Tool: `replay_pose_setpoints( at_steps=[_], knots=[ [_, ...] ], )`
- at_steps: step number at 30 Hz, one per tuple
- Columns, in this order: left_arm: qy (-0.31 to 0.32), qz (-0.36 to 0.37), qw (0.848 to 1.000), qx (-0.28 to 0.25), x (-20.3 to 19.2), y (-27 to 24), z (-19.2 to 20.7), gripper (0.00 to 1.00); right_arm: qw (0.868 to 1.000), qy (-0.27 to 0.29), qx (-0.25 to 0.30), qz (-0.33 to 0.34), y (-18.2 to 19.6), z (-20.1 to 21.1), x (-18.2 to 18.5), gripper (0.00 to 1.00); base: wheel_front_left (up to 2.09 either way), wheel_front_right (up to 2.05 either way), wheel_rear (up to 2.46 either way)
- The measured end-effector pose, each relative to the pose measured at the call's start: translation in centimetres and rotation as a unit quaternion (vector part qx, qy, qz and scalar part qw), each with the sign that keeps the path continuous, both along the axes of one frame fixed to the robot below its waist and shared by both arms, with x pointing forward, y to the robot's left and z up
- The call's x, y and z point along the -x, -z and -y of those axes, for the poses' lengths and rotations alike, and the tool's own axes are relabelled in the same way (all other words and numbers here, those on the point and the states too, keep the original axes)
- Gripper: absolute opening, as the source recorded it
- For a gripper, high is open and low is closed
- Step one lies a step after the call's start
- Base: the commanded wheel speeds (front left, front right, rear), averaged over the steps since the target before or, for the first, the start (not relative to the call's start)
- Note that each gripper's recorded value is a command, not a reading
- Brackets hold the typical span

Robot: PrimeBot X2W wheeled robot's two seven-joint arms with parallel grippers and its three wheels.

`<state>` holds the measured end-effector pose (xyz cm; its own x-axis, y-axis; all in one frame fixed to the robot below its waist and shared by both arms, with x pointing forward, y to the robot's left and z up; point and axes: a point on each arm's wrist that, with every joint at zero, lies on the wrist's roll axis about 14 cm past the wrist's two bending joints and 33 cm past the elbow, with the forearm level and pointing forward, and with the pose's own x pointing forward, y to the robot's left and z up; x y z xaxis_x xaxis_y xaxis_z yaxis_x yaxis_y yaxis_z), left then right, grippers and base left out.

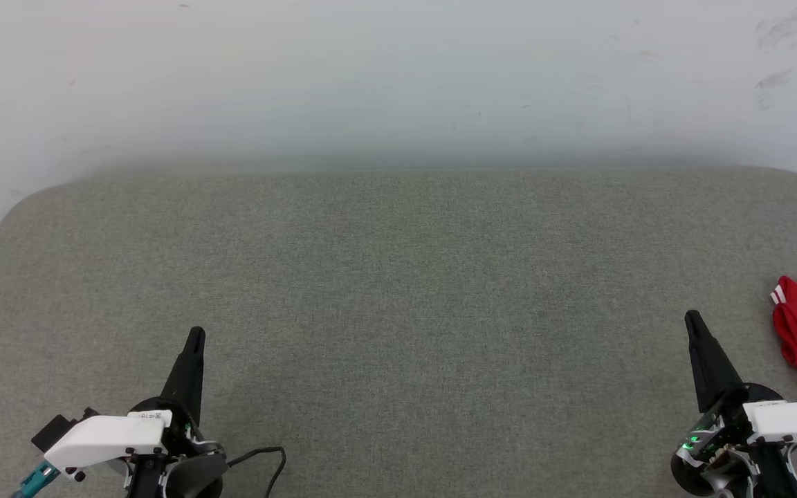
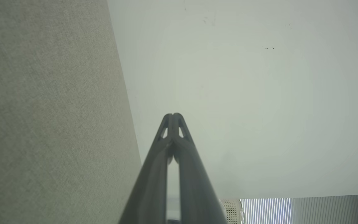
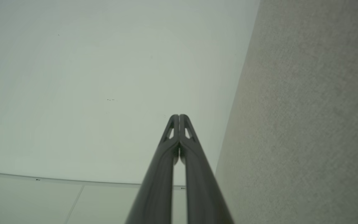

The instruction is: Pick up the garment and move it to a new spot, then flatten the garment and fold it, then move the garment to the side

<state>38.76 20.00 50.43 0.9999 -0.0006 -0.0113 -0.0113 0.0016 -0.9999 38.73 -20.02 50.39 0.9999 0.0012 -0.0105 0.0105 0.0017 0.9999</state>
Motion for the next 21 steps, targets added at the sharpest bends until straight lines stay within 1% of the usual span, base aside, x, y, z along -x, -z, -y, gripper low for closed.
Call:
replay_pose_setpoints(
  at_steps=[21],
  knots=[
    [0.000,0.001,1.000,0.004,-0.02,-0.04,0.02,0.00,1.000,0.000,-0.001,0.001,-0.06,0.01,-0.04,0.00,0.00,0.00,0.00]
  ],
)
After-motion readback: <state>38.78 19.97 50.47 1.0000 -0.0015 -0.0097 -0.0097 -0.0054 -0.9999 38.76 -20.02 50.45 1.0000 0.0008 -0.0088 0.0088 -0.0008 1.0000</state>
